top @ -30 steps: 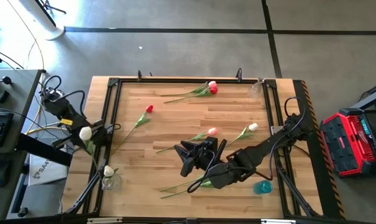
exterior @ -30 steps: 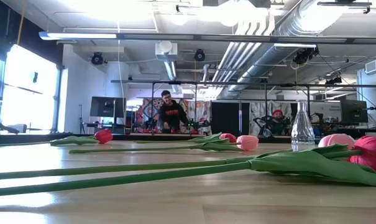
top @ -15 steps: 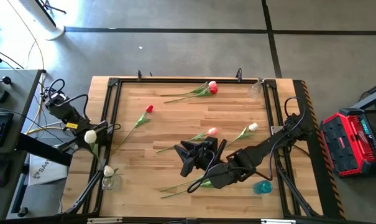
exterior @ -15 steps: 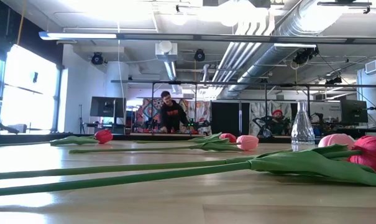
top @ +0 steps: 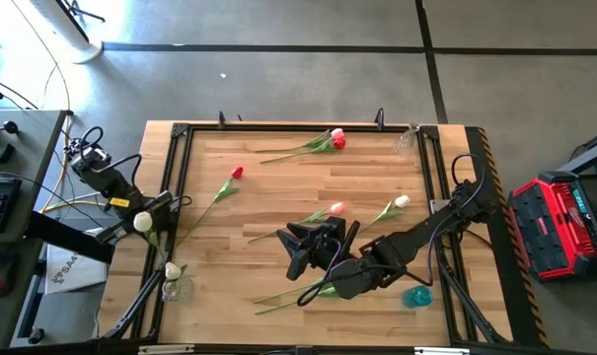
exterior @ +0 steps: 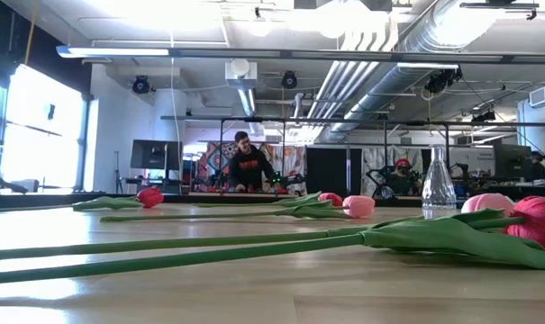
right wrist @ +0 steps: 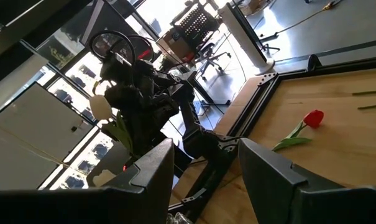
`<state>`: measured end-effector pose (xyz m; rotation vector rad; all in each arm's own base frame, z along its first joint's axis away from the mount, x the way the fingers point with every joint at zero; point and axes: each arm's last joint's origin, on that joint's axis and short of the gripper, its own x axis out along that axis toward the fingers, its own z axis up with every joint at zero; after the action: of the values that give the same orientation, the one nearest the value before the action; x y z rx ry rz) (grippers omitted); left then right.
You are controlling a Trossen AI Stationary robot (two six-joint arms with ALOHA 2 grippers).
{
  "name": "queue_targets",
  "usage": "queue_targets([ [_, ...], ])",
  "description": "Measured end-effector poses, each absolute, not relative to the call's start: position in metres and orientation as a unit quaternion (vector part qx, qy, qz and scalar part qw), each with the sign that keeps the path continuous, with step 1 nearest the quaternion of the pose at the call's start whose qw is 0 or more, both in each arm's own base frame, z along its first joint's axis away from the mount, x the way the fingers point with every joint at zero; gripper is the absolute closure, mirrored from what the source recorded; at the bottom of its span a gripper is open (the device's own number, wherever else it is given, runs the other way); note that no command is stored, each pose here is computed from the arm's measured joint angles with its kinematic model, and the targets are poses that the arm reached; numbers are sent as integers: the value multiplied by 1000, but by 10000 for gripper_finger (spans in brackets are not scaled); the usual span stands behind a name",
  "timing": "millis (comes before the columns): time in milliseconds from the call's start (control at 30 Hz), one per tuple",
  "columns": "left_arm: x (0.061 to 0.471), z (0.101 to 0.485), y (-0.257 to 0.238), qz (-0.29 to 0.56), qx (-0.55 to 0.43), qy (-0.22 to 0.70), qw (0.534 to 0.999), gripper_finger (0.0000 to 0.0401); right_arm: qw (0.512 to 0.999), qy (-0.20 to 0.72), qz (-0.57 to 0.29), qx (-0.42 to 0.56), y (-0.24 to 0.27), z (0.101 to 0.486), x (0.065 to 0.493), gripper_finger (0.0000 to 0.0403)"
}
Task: Sort flowers into vase by color
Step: Put the bottom white flower into the bottom transparent vase
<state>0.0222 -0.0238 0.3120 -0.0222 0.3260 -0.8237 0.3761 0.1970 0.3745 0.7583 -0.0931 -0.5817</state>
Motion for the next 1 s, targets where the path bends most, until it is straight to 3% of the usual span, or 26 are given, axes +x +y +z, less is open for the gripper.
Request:
queue_targets([
  [700,36,310,-39,-436,0,206,876,401,892,-31,-282,352,197,372,376,234],
  [1000,46,305,-54,-477,48,239,844,401,896,-20,-287,340,196,369,375,234],
])
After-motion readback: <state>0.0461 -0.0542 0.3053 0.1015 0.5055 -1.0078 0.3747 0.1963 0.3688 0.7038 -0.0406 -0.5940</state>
